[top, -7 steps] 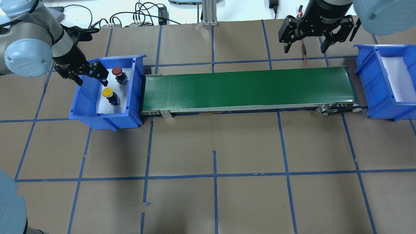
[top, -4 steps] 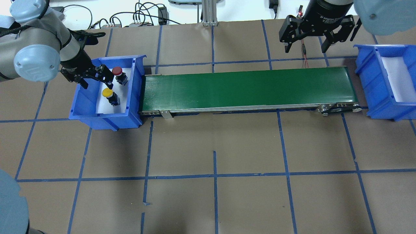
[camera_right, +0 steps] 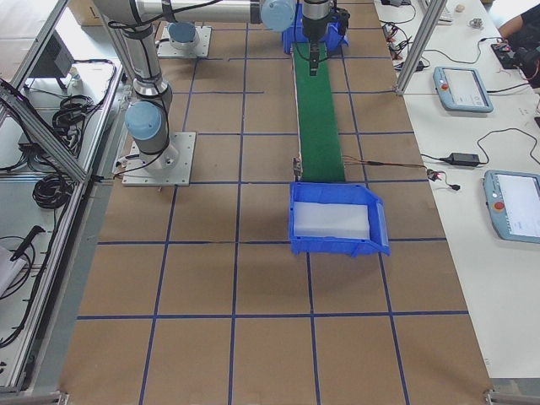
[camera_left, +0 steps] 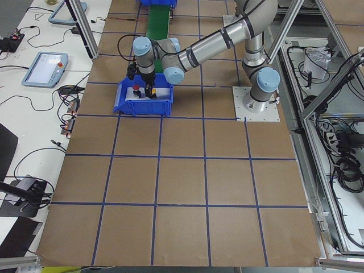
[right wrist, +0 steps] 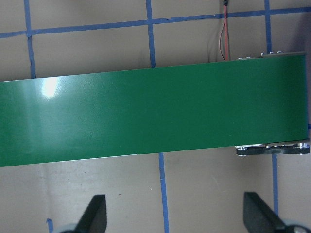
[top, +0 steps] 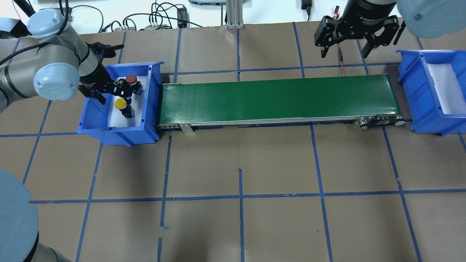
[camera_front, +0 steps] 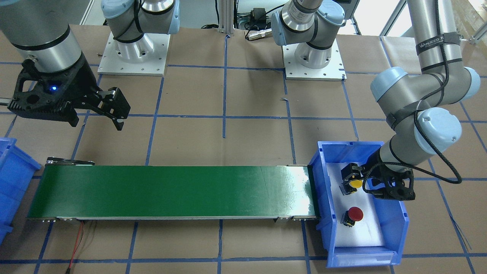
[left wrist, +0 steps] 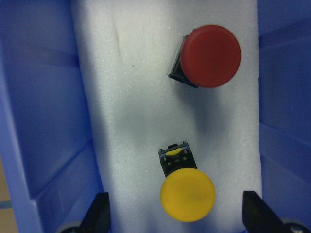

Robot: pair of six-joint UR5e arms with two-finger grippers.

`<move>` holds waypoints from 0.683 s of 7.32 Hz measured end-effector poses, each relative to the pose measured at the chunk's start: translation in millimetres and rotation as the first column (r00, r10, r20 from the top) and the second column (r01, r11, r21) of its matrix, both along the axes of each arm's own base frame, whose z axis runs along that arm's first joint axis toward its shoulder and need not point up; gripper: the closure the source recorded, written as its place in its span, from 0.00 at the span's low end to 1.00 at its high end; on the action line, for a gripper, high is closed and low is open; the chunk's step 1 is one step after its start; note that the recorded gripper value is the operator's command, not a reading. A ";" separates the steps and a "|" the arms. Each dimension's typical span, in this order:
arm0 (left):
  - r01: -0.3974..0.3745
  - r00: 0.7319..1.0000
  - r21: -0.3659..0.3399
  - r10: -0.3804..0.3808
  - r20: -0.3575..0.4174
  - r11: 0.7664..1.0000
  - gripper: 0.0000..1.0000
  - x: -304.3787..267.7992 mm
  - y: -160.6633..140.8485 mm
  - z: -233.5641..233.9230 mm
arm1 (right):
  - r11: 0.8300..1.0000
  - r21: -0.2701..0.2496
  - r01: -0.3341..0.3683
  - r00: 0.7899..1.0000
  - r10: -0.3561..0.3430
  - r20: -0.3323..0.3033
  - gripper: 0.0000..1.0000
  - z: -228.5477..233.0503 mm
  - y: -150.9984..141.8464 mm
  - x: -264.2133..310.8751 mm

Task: Transport two buttons from left to right
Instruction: 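Lower the left gripper and grasp the yellow button, then lift the yellow button and place it on the conveyor belt start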

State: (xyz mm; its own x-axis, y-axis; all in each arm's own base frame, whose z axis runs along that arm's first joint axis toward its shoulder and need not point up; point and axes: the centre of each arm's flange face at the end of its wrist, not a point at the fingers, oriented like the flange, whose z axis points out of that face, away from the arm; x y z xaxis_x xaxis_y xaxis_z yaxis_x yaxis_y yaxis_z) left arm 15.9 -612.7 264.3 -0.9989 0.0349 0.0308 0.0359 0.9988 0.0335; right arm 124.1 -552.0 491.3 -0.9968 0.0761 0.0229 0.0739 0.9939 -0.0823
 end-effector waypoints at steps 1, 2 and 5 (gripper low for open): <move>-0.016 1.000 0.010 0.016 0.001 1.000 0.60 -2.7 -1.2 -6.6 | 1.000 0.008 0.001 1.000 -0.001 -0.014 0.00 0.1 2.0 -1.8; -0.022 1.000 0.017 0.022 0.001 1.000 0.78 -5.0 -2.8 -12.4 | 1.000 0.013 -0.001 1.000 0.001 -0.018 0.00 0.5 4.3 -1.7; -0.024 1.000 -0.006 0.024 0.004 1.000 0.79 -10.5 -7.4 0.2 | 1.000 -0.010 -0.012 1.000 0.011 -0.012 0.00 14.3 12.7 6.8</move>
State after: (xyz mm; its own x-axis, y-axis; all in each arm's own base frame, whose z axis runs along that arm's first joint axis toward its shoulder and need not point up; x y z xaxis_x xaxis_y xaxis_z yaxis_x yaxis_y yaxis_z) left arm 5.4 -620.1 264.6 -0.9996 0.0112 0.0264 0.0119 0.9996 0.0274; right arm 130.9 -539.2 505.6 -0.9973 0.0649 0.0341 0.0615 0.9938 -0.0927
